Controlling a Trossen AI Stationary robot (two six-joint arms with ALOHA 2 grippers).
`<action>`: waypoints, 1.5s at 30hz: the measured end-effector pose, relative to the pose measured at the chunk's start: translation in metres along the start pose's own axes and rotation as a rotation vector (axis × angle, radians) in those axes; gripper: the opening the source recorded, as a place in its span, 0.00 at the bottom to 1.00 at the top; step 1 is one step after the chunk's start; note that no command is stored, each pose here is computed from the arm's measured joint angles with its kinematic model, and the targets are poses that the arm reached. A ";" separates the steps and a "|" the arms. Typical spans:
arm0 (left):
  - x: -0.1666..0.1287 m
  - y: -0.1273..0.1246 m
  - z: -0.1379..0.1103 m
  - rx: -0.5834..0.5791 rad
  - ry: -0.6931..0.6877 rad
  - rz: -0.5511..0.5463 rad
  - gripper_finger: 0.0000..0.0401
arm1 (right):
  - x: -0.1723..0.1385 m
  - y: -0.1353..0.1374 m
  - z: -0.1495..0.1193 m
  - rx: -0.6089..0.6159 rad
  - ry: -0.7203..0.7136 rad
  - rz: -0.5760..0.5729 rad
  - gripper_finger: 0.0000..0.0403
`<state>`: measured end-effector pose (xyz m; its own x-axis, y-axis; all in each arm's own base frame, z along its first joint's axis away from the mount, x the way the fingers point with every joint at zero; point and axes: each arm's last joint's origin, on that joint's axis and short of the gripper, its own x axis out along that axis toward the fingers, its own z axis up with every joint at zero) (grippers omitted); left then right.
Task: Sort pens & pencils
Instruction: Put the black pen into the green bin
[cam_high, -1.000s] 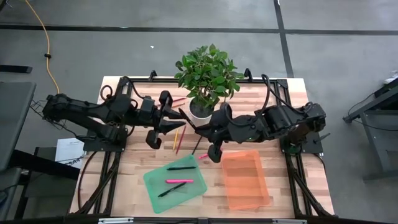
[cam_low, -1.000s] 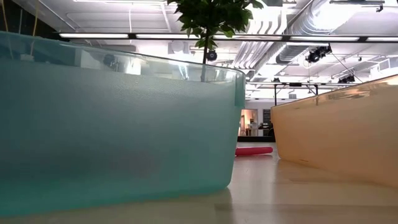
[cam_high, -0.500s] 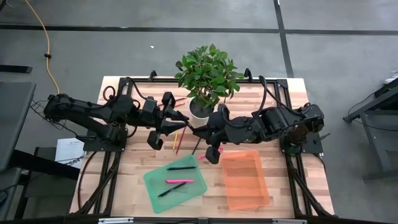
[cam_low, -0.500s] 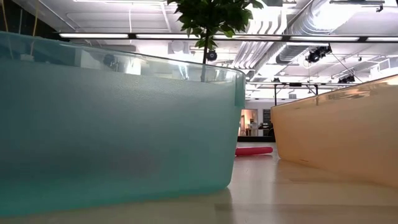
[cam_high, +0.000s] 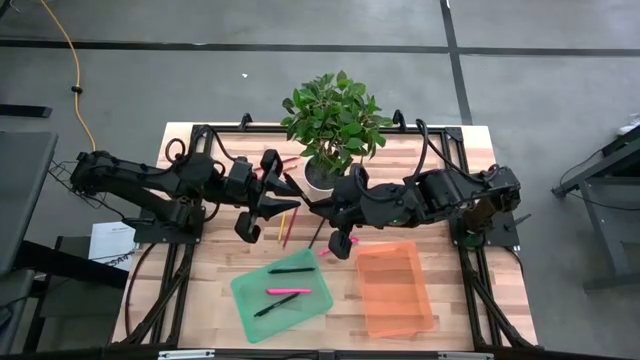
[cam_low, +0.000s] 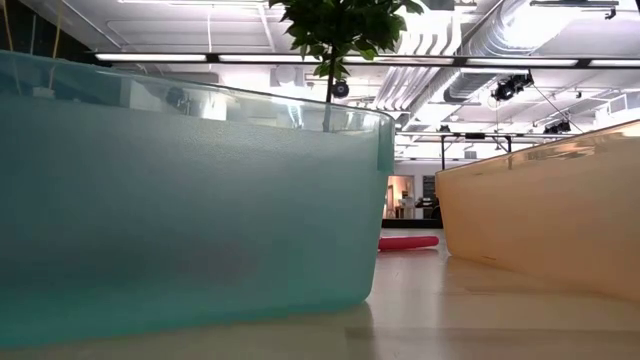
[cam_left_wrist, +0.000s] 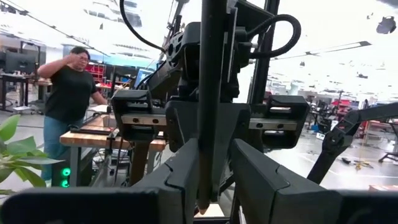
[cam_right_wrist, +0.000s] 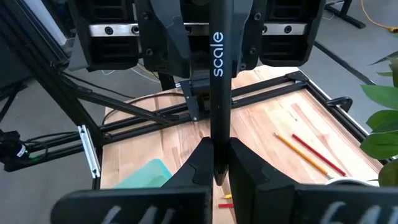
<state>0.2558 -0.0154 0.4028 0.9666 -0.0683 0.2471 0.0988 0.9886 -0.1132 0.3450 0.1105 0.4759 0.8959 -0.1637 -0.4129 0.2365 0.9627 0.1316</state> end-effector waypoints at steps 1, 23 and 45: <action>0.000 0.000 0.000 0.000 -0.001 0.000 0.21 | 0.000 0.000 0.000 0.000 0.000 0.000 0.01; 0.000 0.000 0.000 -0.001 -0.003 0.000 0.21 | 0.003 -0.005 0.002 0.013 0.011 0.032 0.01; 0.000 0.000 -0.001 0.001 0.013 0.005 0.11 | 0.010 -0.006 0.002 0.017 0.015 0.041 0.01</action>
<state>0.2561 -0.0153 0.4016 0.9700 -0.0647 0.2341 0.0935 0.9891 -0.1138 0.3536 0.1028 0.4732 0.8994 -0.1205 -0.4201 0.2058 0.9648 0.1637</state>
